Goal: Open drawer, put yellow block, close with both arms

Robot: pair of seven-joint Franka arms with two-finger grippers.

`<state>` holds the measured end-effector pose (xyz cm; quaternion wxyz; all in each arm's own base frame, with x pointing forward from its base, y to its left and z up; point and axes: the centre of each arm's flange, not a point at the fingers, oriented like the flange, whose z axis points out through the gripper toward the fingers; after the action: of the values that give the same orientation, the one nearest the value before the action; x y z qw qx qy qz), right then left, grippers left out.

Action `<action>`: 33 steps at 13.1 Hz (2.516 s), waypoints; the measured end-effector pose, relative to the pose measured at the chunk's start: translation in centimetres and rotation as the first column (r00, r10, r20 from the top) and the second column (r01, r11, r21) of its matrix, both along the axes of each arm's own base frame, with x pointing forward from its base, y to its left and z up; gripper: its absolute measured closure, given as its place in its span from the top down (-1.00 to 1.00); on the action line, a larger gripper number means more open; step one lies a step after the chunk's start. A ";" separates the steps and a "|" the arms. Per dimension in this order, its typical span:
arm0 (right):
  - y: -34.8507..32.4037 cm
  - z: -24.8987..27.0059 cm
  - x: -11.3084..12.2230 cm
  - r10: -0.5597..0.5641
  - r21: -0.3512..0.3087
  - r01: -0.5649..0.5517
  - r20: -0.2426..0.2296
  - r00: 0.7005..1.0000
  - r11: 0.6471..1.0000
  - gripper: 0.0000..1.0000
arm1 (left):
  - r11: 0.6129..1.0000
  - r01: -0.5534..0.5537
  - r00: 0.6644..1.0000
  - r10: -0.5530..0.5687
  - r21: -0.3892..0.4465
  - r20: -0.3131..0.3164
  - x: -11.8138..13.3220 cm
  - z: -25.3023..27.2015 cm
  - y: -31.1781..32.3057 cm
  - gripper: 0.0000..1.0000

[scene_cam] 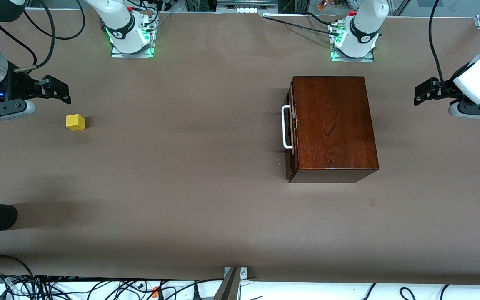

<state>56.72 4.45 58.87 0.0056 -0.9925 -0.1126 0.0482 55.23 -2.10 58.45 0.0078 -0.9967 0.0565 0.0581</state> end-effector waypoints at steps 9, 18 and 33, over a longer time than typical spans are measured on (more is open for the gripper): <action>0.0 0.0 0.0 0.000 0.000 0.000 -0.001 1.000 1.000 1.00 | 0.974 0.216 0.967 -0.224 -0.074 -0.121 0.7 -6.6 -13.3 1.00; 0.0 0.0 0.0 0.001 0.000 -0.001 -0.001 1.000 1.000 1.00 | 0.987 0.143 0.984 -0.149 -0.072 -0.094 -4.3 -13.3 -34.3 1.00; 0.0 0.0 0.0 -0.001 0.000 0.001 0.000 1.000 1.000 1.00 | 0.970 0.029 0.998 -0.043 0.240 0.050 -8.1 -26.2 -41.9 1.00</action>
<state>56.73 4.42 58.87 0.0056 -0.9925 -0.1123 0.0483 47.09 -43.97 32.20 0.1304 -0.9885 0.0669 0.0369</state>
